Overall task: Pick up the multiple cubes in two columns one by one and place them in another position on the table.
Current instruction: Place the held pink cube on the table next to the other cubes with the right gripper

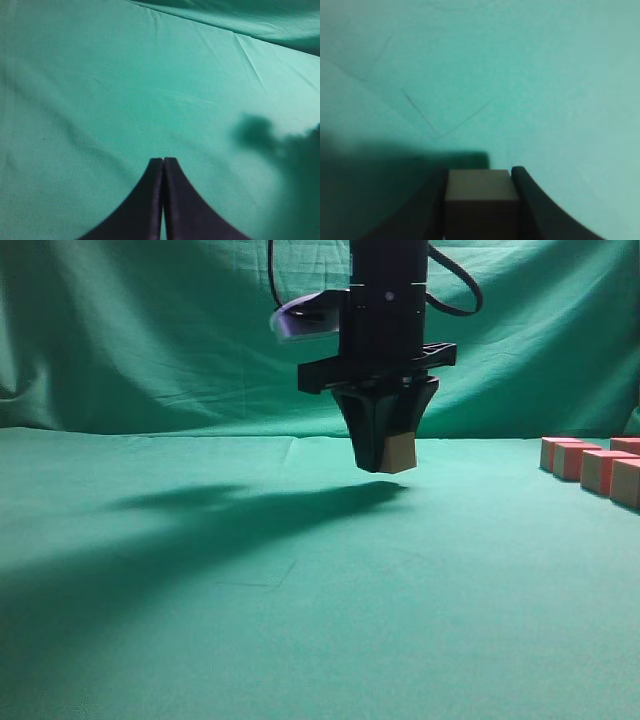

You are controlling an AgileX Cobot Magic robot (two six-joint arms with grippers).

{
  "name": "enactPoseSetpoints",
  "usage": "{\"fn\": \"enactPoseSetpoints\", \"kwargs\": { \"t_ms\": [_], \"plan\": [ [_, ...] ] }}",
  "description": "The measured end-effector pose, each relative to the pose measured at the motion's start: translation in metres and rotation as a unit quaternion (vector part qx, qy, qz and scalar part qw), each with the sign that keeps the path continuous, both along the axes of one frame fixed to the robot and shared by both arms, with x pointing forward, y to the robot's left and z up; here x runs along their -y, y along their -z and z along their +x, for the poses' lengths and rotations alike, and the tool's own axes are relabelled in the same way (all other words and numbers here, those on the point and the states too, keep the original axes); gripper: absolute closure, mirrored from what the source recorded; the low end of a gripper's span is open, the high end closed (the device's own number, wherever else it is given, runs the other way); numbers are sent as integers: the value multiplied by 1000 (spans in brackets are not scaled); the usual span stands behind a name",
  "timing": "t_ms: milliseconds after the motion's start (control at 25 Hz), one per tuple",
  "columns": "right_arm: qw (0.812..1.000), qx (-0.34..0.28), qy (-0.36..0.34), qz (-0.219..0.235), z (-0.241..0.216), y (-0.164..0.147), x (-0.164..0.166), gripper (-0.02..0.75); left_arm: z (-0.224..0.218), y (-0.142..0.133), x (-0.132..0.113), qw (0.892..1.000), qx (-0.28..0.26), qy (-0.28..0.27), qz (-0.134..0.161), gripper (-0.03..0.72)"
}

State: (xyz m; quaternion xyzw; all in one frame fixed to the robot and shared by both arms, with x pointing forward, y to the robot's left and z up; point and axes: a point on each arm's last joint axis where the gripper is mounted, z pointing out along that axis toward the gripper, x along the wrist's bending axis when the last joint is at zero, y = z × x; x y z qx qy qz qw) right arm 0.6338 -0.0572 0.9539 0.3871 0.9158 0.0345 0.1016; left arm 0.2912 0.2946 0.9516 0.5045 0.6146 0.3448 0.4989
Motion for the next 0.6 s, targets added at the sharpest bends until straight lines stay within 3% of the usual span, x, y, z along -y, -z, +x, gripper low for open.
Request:
{"fn": "enactPoseSetpoints", "kwargs": {
  "t_ms": [600],
  "plan": [
    [999,-22,28,11,2,6,5,474,0,0,0,1000,0,0,0,688]
  ]
}}
